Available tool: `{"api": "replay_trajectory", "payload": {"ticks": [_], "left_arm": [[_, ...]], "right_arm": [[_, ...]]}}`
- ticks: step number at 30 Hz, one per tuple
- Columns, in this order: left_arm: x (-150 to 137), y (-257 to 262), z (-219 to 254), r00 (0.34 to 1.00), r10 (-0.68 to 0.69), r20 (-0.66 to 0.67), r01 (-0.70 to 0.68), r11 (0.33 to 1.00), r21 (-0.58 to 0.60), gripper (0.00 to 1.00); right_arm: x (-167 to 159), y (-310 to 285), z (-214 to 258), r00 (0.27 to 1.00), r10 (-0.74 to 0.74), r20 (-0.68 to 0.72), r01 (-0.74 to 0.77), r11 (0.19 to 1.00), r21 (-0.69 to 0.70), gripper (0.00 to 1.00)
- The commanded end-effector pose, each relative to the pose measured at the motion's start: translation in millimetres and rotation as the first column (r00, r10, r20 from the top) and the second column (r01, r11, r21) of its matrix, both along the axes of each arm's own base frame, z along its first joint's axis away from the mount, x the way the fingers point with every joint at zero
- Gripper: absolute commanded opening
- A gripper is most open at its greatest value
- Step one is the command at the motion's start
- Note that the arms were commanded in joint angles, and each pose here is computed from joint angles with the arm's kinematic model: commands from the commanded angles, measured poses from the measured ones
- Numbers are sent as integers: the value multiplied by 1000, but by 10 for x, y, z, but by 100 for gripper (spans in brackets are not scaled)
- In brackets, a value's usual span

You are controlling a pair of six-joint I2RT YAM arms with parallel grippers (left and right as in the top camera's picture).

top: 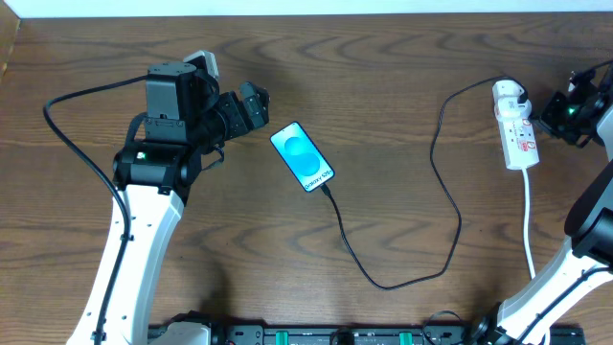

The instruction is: Plug charger to phone and switch on socket

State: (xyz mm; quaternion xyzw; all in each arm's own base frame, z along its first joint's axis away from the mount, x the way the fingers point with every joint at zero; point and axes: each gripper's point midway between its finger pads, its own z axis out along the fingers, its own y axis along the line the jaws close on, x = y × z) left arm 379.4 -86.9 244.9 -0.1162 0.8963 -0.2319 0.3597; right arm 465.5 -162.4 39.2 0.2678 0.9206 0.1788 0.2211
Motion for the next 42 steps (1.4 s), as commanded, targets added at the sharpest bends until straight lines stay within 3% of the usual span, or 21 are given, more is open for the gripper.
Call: {"api": "replay_trajectory", "payload": {"ticks": [1,42], "left_arm": [[16,33,100,1000,7,29,-8,1000,13,100],[16,33,100,1000,7,29,-8,1000,13,100]], "right_arm": [[49,89,-36,999,34,7,-34,999,-9,1],[-23,497,-255,990,112,-82,-110,993,30,1]]}}
